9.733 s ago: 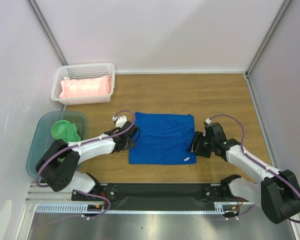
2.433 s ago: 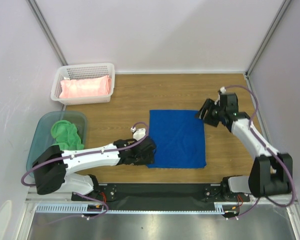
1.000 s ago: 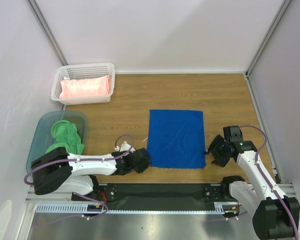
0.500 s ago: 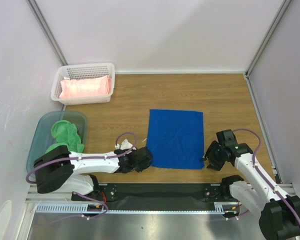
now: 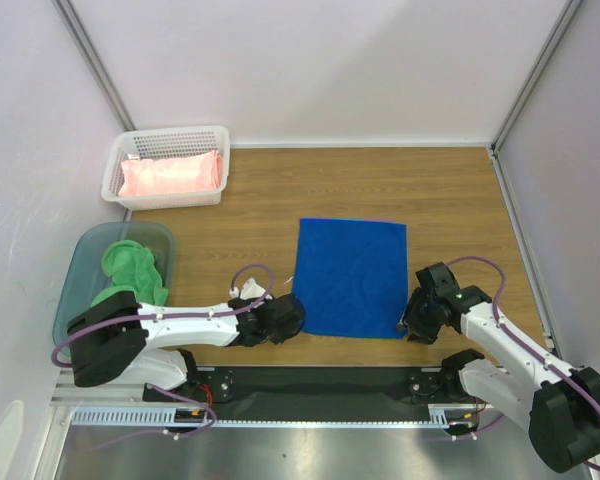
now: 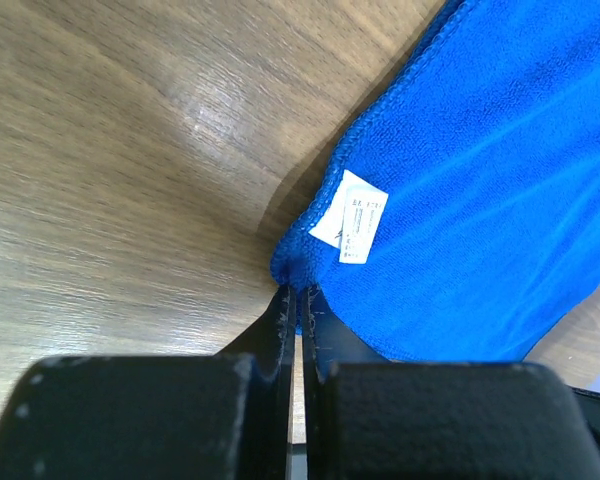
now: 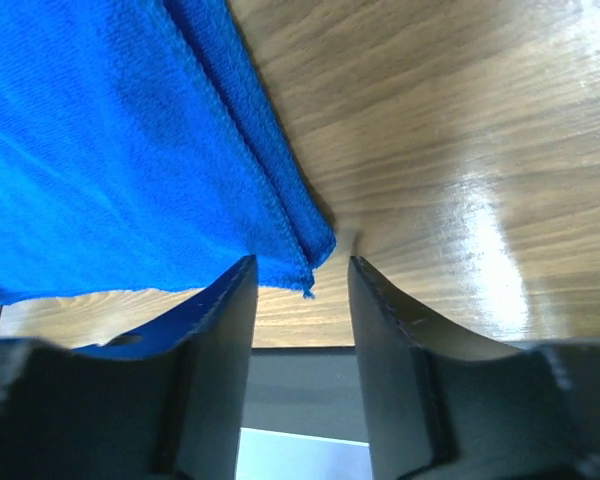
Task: Fold and stack the towels
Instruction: Fold the towel
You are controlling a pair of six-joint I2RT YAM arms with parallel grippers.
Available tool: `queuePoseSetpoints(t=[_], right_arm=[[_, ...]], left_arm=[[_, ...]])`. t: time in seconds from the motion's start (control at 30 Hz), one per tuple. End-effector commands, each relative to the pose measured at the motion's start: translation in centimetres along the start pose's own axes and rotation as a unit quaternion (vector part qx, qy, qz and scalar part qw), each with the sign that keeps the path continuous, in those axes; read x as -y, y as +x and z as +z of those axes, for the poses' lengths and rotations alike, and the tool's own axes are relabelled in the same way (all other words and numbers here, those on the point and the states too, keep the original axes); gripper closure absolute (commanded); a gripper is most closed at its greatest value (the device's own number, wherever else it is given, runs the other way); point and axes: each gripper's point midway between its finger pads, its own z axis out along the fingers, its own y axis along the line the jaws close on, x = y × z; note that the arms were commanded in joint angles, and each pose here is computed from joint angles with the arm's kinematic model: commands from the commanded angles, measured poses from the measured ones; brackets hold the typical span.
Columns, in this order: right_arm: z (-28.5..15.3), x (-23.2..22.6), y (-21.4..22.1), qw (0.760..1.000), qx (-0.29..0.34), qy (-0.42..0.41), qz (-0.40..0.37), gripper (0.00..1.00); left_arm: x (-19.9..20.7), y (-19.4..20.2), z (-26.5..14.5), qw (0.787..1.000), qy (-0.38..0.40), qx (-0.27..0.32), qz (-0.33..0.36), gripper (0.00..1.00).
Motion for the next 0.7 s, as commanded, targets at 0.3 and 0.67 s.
queuePoseSetpoints(t=[0.3, 0.67], right_arm=[[1.3, 0.1, -1.6, 0.999, 0.035, 0.022, -0.011, 0.68], [1.3, -0.9, -1.4, 0.999, 0.027, 0.0, -0.017, 1.0]], left_arm=[[-1.4, -1.5, -0.4, 0.999, -0.024, 0.034, 0.034, 1.0], [-1.1, -1.7, -0.6, 0.998, -0.021, 0.038, 0.048, 1.0]])
